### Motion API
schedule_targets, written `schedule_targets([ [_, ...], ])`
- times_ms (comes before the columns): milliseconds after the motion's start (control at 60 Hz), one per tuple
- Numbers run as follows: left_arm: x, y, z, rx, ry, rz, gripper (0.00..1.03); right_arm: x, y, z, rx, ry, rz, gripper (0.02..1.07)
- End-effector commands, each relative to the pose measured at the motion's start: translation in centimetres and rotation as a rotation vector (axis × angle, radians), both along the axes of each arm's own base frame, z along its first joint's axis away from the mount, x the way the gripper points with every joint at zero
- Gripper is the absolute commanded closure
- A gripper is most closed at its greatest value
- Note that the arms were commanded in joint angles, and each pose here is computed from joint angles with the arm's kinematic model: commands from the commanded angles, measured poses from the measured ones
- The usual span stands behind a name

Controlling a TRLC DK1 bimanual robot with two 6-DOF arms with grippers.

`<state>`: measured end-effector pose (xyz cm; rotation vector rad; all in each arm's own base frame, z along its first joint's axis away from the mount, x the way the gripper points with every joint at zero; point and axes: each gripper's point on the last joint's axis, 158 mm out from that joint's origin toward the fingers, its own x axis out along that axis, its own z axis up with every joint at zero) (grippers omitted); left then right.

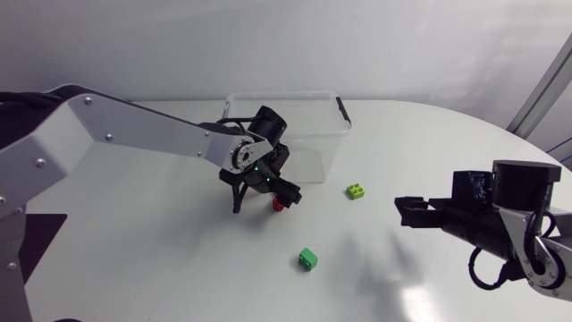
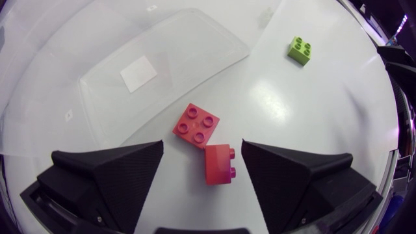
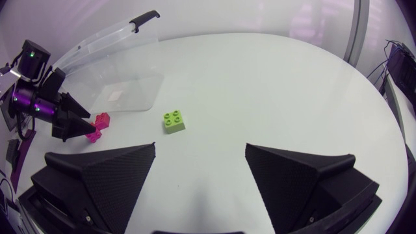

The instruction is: Place the duplo bricks in the container

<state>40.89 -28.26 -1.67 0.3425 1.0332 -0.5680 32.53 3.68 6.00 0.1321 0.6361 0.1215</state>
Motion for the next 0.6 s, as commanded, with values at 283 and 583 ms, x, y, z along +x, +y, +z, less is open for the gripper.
schedule_targets([
  [283,-1.4,0.2,-1.5,0.050,0.122,-0.047,0.48,0.5,0.7,0.8,0.024,-0.014,0.009,0.07],
  [583,-1.9,-0.3,-2.5,0.065,0.185,-0.048,0.67,0.2,0.7,0.7,0.021,-0.010,0.010,0.07],
])
